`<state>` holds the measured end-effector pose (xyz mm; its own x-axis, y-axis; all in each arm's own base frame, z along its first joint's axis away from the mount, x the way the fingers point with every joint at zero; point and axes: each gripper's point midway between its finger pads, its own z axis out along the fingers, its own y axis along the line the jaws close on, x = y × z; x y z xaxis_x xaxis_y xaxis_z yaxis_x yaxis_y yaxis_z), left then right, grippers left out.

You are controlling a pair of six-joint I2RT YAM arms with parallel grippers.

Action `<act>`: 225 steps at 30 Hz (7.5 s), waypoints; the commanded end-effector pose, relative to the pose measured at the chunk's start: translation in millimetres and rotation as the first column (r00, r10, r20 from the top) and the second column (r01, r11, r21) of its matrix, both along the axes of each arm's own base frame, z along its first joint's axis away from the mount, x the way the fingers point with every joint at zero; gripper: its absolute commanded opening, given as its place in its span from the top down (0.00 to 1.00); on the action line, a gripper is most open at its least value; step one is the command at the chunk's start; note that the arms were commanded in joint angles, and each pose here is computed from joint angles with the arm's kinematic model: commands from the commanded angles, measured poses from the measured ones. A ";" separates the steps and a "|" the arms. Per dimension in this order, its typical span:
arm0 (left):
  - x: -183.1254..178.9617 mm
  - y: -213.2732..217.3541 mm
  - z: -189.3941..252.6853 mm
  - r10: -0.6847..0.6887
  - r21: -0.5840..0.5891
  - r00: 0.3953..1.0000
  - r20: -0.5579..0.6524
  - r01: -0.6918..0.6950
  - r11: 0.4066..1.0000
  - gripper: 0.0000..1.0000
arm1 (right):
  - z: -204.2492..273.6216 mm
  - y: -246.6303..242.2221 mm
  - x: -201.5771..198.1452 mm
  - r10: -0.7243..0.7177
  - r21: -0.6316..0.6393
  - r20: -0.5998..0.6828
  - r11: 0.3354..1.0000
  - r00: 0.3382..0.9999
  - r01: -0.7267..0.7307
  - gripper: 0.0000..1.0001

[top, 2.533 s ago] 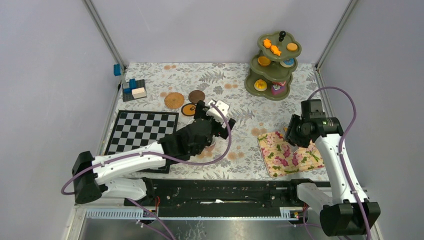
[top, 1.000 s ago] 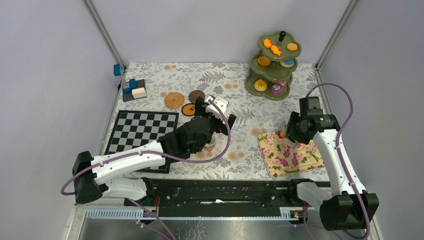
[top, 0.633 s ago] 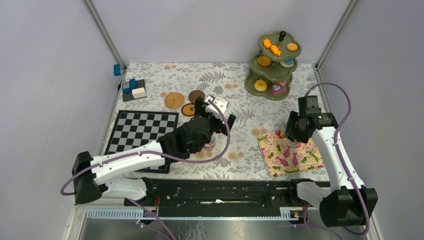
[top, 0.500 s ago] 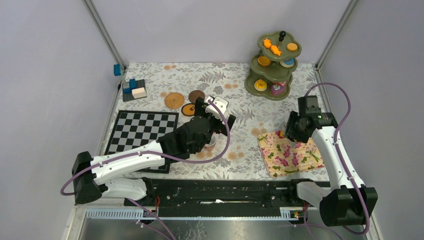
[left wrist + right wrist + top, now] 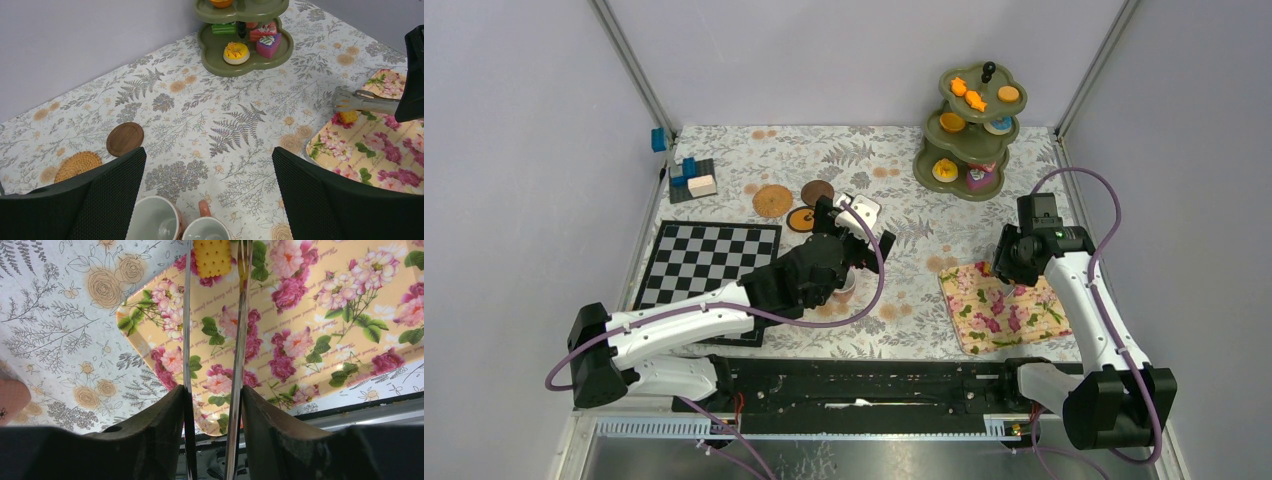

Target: Serve the afternoon tea

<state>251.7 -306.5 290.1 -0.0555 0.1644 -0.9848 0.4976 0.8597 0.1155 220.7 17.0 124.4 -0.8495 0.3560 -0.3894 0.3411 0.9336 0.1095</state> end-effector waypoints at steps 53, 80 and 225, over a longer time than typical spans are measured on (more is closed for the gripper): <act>-9.0 -3.6 10.2 -0.050 -0.101 0.999 -0.018 0.048 0.994 0.01 | 256.6 -36.9 192.6 -0.037 -0.110 0.664 0.983 0.747 0.147 0.71; -1.4 2.8 8.0 -0.017 -0.080 1.000 -0.005 0.017 0.997 0.01 | 221.5 -8.5 335.1 0.038 0.018 0.638 0.998 0.769 -0.064 0.65; 275.0 24.3 -254.5 0.133 -0.223 0.530 -0.838 -0.553 0.803 0.57 | 36.1 120.8 42.4 0.276 0.153 0.438 0.915 0.856 -0.374 0.02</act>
